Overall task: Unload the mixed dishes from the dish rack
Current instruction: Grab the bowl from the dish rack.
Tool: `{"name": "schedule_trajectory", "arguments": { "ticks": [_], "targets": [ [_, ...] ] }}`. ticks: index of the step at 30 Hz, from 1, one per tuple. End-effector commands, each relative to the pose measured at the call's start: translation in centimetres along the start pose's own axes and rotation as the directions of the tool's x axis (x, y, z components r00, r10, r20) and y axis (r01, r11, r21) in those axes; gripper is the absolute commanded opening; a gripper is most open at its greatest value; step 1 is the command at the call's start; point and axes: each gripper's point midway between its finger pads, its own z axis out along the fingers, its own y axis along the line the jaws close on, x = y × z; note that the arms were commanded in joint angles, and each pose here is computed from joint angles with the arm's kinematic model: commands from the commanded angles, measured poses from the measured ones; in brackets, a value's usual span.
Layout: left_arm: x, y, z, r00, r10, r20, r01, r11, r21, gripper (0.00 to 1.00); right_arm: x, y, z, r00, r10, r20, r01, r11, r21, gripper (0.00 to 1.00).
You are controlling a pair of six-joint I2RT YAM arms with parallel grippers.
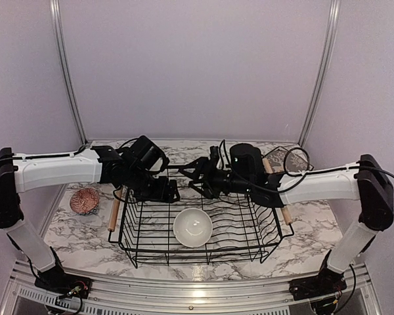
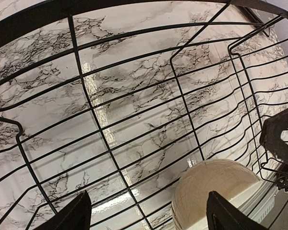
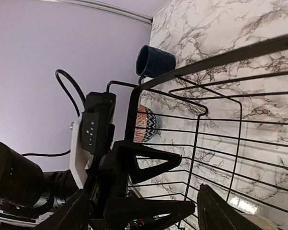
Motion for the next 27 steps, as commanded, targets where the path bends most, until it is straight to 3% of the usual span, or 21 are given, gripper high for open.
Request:
{"name": "schedule_trajectory", "arguments": {
  "ticks": [1,4,7,14,20,27],
  "targets": [
    [0.8,-1.9,0.5,0.999,0.029,-0.036,-0.026,0.996,0.085,0.87,-3.7,2.1,-1.7,0.971,-0.225,0.078,0.218,0.972,0.092,0.76],
    [1.6,-3.2,0.6,0.996,0.067,-0.056,-0.059,0.988,0.143,0.93,-6.3,1.6,-4.0,0.942,-0.307,0.136,0.277,0.94,0.202,0.78],
    [2.3,-3.6,0.8,0.991,0.105,-0.077,-0.09,0.981,0.173,0.96,-8.2,1.8,-6.6,0.917,-0.357,0.18,0.317,0.924,0.214,0.79],
    [3.5,-2.7,3.2,0.978,0.119,-0.171,-0.105,0.99,0.089,0.91,-10.5,2.3,-11.0,0.865,-0.42,0.276,0.354,0.899,0.26,0.8],
    [3.6,-3.3,5.3,0.974,0.11,-0.2,-0.098,0.993,0.071,0.72,-10.7,3.0,-12.1,0.845,-0.447,0.294,0.377,0.887,0.266,0.8],
    [3.3,-2.8,6.6,0.971,0.108,-0.213,-0.112,0.994,-0.003,0.4,-10.6,3.0,-12.3,0.842,-0.452,0.293,0.382,0.885,0.267,0.81]
  ]
}}
